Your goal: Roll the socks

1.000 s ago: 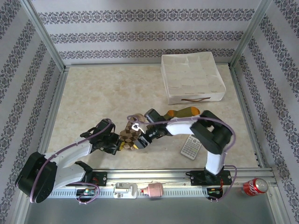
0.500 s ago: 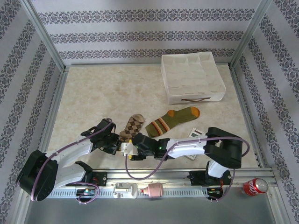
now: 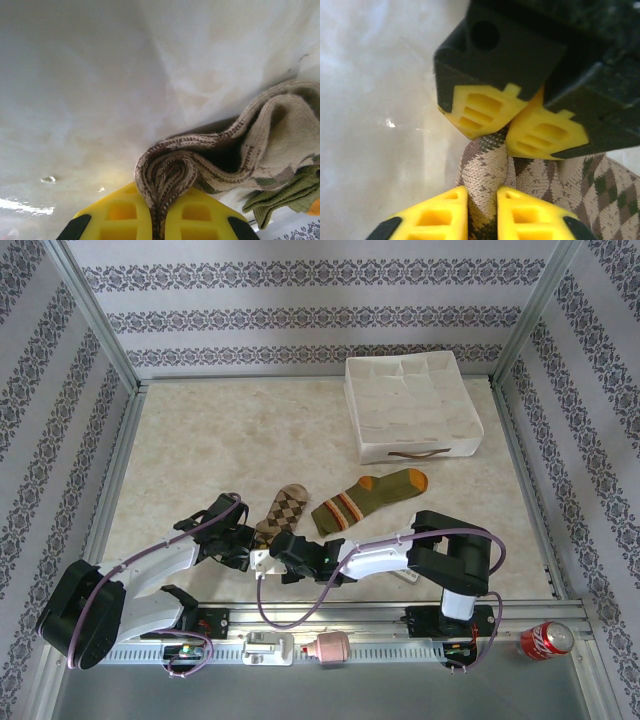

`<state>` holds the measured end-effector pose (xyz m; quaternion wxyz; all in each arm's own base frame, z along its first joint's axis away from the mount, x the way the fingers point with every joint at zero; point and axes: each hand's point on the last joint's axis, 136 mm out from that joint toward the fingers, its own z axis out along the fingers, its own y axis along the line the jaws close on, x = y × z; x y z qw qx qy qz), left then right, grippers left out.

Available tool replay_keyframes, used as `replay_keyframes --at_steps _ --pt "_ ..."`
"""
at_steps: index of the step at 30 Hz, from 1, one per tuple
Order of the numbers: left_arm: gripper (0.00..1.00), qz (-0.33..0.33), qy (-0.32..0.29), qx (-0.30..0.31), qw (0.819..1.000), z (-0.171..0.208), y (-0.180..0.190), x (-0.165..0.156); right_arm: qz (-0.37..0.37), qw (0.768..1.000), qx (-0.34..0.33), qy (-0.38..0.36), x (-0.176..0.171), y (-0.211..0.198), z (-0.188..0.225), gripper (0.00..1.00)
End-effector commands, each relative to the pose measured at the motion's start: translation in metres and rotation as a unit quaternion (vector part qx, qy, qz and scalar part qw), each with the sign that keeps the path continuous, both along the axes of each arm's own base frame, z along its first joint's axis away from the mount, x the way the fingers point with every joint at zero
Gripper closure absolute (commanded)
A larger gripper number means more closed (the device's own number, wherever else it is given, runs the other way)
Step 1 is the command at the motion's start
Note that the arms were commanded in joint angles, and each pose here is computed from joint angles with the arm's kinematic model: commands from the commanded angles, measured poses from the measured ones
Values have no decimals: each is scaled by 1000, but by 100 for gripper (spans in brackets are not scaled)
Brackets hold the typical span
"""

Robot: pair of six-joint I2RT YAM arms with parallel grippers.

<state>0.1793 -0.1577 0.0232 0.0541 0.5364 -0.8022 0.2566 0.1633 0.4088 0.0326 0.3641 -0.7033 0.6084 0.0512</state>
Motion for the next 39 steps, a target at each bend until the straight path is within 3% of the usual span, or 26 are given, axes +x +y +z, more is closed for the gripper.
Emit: replay_keyframes --at_steps 1,4,11,13,15,21,32,39 --pt "100 15 58 45 997 -17 20 -22 -35 999 -20 17 12 -7 -14 93" --pt "98 13 48 40 998 -12 19 -19 -47 997 -27 47 12 -13 -20 100" --pt "41 27 -2 29 999 14 22 -9 -71 973 -23 217 -2 -29 -39 100" --pt "29 32 -16 28 999 20 25 -8 -78 964 -19 253 -4 -33 -41 100" --pt "25 35 -30 32 998 27 29 -7 -85 953 -13 291 -5 -36 -43 100" --pt "29 22 -77 45 996 46 36 -1 -110 913 5 392 0 -45 -46 100" --pt "57 -45 -195 -14 980 47 4 35 -196 813 35 547 27 -48 -49 100" --pt "58 -48 -214 -15 976 32 0 45 -234 757 41 608 34 -51 -56 100"
